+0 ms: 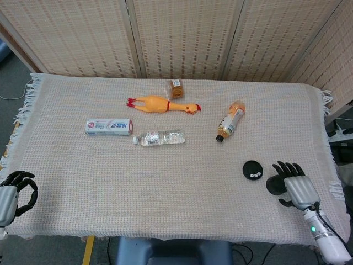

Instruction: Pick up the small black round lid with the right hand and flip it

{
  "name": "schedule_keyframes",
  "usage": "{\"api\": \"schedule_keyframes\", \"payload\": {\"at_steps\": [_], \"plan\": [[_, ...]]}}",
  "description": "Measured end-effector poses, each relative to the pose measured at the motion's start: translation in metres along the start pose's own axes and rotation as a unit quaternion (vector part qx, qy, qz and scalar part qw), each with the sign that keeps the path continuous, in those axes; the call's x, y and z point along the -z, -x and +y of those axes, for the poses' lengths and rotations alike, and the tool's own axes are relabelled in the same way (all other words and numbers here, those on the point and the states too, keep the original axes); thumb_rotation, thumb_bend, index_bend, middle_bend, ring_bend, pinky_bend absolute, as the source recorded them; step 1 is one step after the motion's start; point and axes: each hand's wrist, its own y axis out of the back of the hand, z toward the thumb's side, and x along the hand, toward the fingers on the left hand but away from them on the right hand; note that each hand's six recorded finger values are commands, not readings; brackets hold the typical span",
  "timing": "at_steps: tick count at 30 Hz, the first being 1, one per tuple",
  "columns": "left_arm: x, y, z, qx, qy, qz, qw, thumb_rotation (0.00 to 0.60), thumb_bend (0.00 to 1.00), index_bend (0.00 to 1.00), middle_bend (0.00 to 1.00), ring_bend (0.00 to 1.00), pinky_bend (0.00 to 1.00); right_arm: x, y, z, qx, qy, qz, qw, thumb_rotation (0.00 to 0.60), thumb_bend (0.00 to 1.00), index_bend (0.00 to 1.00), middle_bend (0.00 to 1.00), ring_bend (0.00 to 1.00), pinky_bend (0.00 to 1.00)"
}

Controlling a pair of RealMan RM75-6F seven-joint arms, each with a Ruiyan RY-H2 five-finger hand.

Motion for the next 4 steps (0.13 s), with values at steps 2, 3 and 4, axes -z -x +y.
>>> {"api": "schedule_keyframes", "payload": {"at_steps": [2, 3, 4], "plan": [[0.000, 0.000, 0.000, 0.000, 0.000, 0.000, 1.0000, 0.600, 0.44, 0.58, 0.33, 0.23, 0.47, -0.002, -0.005, 0.008, 0.024, 0.022, 0.007, 0.9995, 0.600, 0.09, 0.00, 0.00, 0.00, 0.00], [0.000, 0.000, 0.000, 0.000, 0.000, 0.000, 1.0000, 0.600, 0.44, 0.58, 0.33, 0.23, 0.47, -0.003, -0.007, 0.013, 0.038, 0.031, 0.010, 0.9988, 0.600, 0.09, 0.00, 0.00, 0.00, 0.00], [0.000, 0.000, 0.000, 0.000, 0.000, 0.000, 1.0000, 0.600, 0.44, 0.58, 0.33, 0.23, 0.47, -0.003, -0.010, 0.019, 0.060, 0.042, 0.013, 0.9972, 0.600, 0.09, 0.00, 0.00, 0.00, 0.00]]}}
